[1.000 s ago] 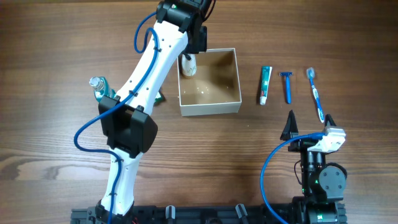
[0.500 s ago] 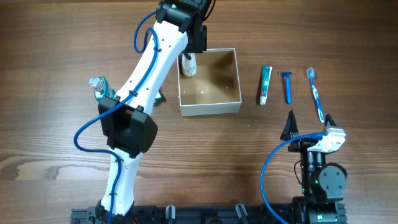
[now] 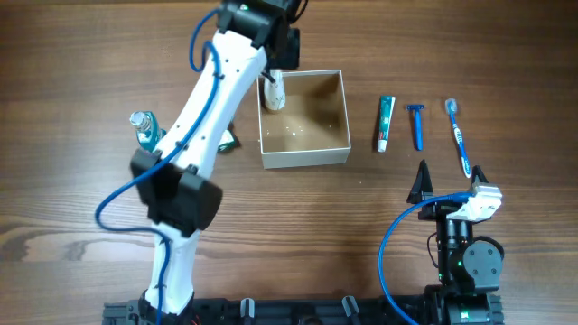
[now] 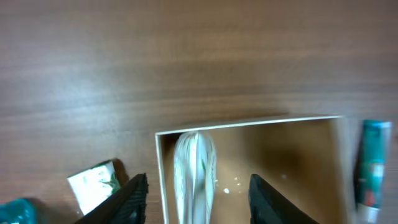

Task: Pack container
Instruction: 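Move the left gripper to the blue mouthwash bottle and grasp it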

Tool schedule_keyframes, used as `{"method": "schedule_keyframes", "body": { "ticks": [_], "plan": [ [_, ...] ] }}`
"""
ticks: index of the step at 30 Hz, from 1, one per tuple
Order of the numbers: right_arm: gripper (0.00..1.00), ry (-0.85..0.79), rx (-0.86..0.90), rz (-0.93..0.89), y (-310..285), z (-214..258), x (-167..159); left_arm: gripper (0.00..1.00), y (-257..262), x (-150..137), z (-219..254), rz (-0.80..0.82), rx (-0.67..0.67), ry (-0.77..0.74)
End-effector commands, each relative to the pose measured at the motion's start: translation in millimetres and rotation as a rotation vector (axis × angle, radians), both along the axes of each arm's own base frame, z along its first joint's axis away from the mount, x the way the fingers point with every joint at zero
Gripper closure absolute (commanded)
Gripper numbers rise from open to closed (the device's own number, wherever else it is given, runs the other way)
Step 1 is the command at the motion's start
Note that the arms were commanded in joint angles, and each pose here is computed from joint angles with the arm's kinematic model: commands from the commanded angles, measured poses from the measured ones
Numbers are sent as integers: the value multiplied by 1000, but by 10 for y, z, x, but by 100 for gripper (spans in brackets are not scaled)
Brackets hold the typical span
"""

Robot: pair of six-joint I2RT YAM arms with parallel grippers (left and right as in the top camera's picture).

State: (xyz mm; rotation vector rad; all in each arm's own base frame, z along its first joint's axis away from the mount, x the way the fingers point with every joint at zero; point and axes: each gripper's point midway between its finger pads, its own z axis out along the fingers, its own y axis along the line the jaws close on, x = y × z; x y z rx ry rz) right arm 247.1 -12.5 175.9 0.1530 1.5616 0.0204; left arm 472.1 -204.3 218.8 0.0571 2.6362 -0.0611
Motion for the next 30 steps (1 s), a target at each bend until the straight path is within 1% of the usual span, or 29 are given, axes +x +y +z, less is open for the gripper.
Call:
{"method": "schedule_keyframes", "body": {
  "ticks": [1,5,7,9,11,14,15,16,17,19,20,22,23,25,30],
  "plan": [
    [0,-4,-3,3,1,7,-1,44,324,-170,972,31,-65,-195],
    [0,-5,-3,3,1,8,-1,41,742,-353,1470,99,-97,-287],
    [0,-5,-3,3,1,8,-1,38,1069,-518,1701,156,-101,-321],
    [0,-5,-3,3,1,8,-1,37,1334,-675,1785,196,-83,-316],
    [0,-4,-3,3,1,7,-1,36,1623,-882,1768,226,-36,-270],
    [0,-5,-3,3,1,8,-1,31,2014,-1240,1528,311,21,-104],
    [0,-4,-3,3,1,7,-1,29,2094,-1284,1459,332,29,-65],
    [0,-5,-3,3,1,8,-1,28,2101,-1283,1409,335,11,-45],
    [0,-5,-3,3,1,8,-1,27,2060,-1293,1356,323,-38,-20],
    [0,-4,-3,3,1,7,-1,27,2064,-1281,1253,325,-59,20],
    [0,-4,-3,3,1,7,-1,26,2093,-1271,1174,323,-48,46],
    [0,-4,-3,3,1,7,-1,14,2168,-1277,982,326,-14,110],
    [0,-5,-3,3,1,8,-1,10,2203,-1283,924,333,-2,130],
    [0,-4,-3,3,1,7,-1,6,2263,-1325,732,337,13,199],
    [0,-4,-3,3,1,7,-1,2,2447,-1456,338,393,24,333]
  ]
}}
